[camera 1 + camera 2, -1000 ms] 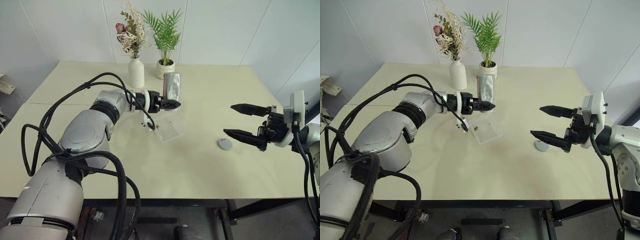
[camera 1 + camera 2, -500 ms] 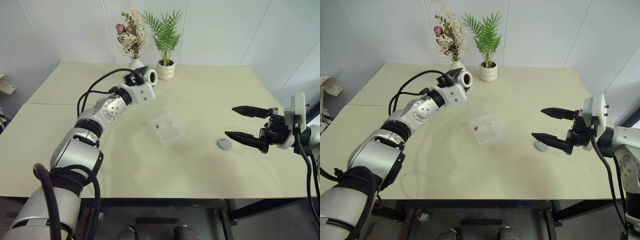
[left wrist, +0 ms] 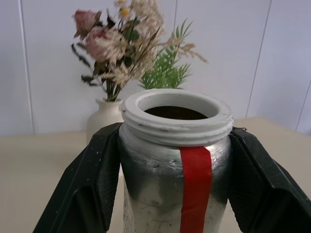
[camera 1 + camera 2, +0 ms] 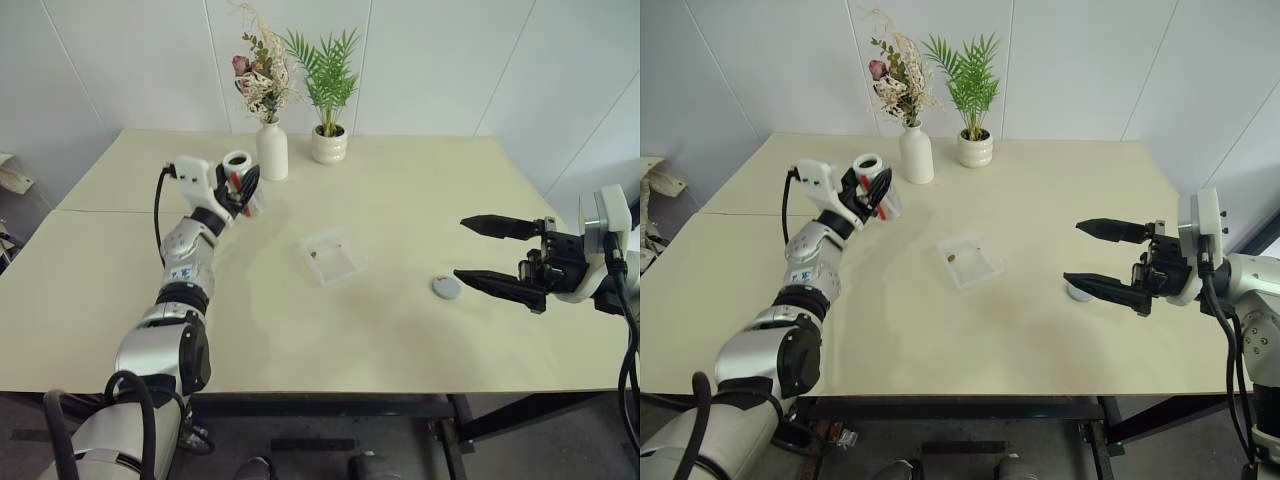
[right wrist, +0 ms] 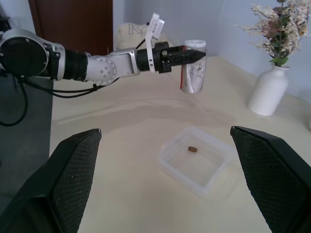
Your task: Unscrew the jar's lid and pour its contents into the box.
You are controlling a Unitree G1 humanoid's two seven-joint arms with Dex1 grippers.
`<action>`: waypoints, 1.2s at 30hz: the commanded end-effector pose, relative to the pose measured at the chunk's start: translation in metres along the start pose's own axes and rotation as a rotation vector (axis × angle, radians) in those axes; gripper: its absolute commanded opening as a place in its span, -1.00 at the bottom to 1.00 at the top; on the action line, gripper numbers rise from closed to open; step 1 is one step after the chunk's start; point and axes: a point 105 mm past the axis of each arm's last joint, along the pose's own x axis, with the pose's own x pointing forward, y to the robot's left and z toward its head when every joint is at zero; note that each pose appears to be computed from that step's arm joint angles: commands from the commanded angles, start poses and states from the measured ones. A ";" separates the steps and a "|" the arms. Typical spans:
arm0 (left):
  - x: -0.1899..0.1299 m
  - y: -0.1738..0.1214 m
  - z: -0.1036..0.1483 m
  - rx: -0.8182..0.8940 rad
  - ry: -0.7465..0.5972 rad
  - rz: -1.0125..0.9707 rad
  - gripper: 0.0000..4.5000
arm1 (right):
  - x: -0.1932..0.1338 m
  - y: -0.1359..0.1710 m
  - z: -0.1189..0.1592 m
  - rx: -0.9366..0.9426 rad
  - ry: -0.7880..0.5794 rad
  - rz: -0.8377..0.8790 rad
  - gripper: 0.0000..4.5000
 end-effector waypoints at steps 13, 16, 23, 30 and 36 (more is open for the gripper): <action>-0.022 -0.014 -0.036 -0.024 0.160 -0.146 0.16 | 0.003 -0.015 0.013 -0.059 0.002 0.008 1.00; -0.021 -0.015 -0.037 0.038 0.199 -0.173 0.16 | 0.003 -0.015 0.013 -0.058 0.004 0.006 1.00; -0.021 -0.018 -0.038 0.129 0.253 -0.230 0.49 | 0.003 -0.016 0.011 -0.055 -0.001 0.001 1.00; -0.027 -0.019 -0.026 0.121 0.224 -0.329 0.98 | 0.002 -0.019 0.014 -0.065 0.000 -0.002 1.00; -0.040 -0.014 -0.015 0.082 0.235 -0.435 0.98 | -0.001 -0.018 0.016 -0.070 0.007 0.000 1.00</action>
